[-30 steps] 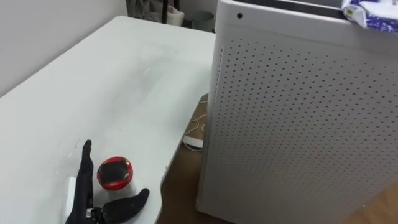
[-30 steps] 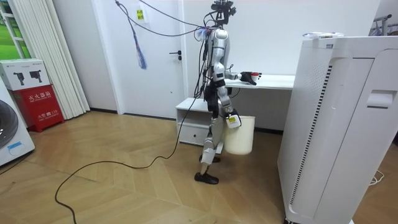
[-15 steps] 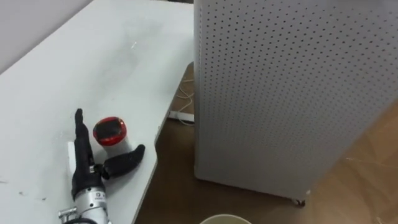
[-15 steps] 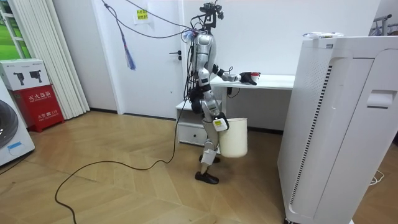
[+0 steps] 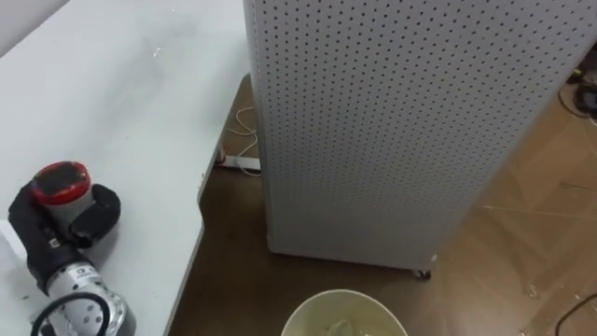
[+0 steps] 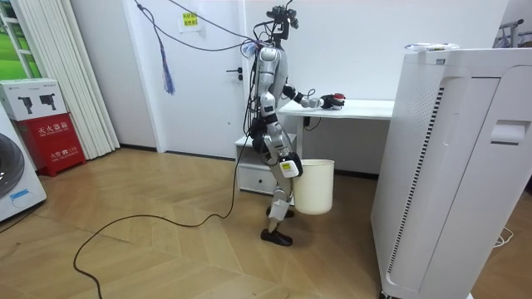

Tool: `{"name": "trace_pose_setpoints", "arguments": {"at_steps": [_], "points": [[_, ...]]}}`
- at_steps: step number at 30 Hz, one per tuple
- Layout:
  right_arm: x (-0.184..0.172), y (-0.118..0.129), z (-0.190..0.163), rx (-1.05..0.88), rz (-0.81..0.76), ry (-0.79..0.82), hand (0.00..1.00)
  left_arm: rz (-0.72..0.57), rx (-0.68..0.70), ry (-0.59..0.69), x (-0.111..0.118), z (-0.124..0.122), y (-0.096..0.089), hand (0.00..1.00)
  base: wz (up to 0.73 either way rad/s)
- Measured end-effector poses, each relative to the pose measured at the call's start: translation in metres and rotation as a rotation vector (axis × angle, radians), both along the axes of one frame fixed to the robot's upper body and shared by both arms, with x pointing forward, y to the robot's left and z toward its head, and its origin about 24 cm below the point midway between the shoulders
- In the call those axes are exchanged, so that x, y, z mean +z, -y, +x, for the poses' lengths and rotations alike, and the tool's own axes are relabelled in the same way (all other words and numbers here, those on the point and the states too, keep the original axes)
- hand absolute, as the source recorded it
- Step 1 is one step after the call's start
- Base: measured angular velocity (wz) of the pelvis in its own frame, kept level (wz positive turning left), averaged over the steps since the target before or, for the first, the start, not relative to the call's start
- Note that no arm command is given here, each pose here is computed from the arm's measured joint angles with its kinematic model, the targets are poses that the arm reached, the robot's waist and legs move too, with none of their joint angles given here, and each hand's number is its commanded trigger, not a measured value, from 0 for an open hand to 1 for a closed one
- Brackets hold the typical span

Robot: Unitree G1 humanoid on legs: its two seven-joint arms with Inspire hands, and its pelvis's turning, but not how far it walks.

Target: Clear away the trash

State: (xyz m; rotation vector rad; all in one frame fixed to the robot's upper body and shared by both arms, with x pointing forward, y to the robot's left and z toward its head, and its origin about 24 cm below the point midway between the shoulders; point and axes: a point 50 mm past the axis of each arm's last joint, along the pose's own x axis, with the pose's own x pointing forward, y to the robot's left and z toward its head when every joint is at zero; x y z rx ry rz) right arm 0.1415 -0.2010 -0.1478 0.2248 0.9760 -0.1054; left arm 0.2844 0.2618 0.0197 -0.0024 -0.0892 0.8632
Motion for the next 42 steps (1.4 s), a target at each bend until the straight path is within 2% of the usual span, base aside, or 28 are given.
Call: {"name": "trace_pose_setpoints", "arguments": {"at_steps": [7, 11, 16, 18, 21, 23, 24, 26, 30, 35, 42], "points": [[-0.002, 0.003, -0.007, 0.028, -0.018, -0.02, 1.0, 0.006, 0.007, -0.021, -0.008, -0.014, -0.005, 1.0, 0.04], [-0.003, 0.005, -0.01, 0.029, -0.023, -0.026, 1.0, 0.014, -0.05, -0.043, -0.014, -0.033, -0.001, 1.0, 0.05], [0.001, 0.007, -0.006, 0.066, -0.045, 0.003, 1.0, 0.01, -0.131, -0.082, -0.017, -0.045, 0.007, 1.0, 0.08], [0.003, 0.008, -0.003, 0.072, -0.056, 0.009, 1.0, -0.001, -0.211, -0.094, -0.017, -0.046, 0.017, 1.0, 0.21], [0.006, 0.007, 0.008, 0.077, -0.056, 0.035, 1.0, -0.019, -0.426, -0.099, -0.016, -0.045, 0.051, 1.0, 0.05], [0.012, 0.004, 0.024, 0.09, -0.055, 0.076, 1.0, -0.027, -0.655, -0.101, -0.016, -0.04, 0.086, 1.0, -0.07], [0.014, 0.003, 0.029, 0.093, -0.056, 0.088, 1.0, -0.03, -0.71, -0.102, -0.016, -0.04, 0.094, 1.0, -0.05], [0.021, 0.001, 0.041, 0.101, -0.05, 0.133, 1.0, -0.041, -0.909, -0.112, -0.015, -0.04, 0.121, 1.0, -0.07], [0.029, -0.001, 0.057, 0.108, -0.048, 0.181, 1.0, -0.061, -1.057, -0.115, -0.015, -0.041, 0.135, 1.0, -0.31], [0.047, 0.01, 0.085, 0.107, -0.107, 0.253, 1.0, -0.056, -1.246, -0.099, -0.011, -0.039, 0.154, 1.0, -0.09], [0.056, 0.01, 0.095, 0.119, -0.118, 0.297, 1.0, -0.054, -1.35, -0.119, -0.011, -0.041, 0.17, 1.0, -0.04]]}}
